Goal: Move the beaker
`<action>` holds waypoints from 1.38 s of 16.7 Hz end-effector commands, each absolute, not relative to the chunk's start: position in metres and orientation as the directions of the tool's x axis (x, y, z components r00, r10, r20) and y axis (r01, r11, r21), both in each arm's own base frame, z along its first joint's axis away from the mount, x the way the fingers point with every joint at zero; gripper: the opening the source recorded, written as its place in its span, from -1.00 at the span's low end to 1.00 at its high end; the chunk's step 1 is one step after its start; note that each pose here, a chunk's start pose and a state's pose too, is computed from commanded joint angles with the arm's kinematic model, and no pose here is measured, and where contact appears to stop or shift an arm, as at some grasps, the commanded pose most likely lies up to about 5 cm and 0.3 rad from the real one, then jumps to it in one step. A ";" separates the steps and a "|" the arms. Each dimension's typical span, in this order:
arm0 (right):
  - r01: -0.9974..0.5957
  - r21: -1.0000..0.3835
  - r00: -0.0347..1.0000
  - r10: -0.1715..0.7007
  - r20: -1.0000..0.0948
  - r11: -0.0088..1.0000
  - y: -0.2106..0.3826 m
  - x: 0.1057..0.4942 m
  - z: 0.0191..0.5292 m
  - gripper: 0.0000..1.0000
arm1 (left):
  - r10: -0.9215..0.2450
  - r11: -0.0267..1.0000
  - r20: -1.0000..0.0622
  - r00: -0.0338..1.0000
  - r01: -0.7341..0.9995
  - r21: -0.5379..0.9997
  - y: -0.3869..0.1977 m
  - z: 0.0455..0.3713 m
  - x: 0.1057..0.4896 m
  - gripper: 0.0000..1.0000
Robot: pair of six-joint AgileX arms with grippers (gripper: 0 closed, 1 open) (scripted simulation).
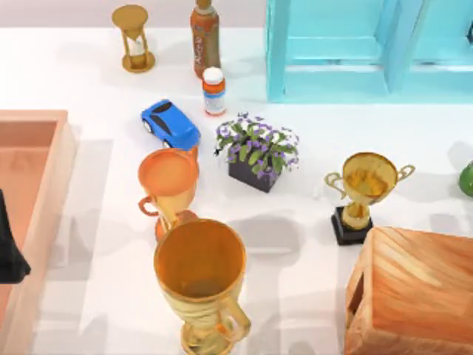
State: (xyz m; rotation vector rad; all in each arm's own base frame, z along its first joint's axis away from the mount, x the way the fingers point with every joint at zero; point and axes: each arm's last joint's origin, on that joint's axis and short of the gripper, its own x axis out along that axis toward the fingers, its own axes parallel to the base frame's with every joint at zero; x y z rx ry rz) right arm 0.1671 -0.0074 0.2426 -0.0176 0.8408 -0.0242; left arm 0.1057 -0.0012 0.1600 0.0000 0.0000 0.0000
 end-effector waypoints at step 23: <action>0.010 0.000 0.001 0.000 -1.000 1.000 -0.026 0.297 0.210 1.00 | 0.000 1.000 0.000 1.000 0.000 0.000 -0.001 0.160 0.106 1.00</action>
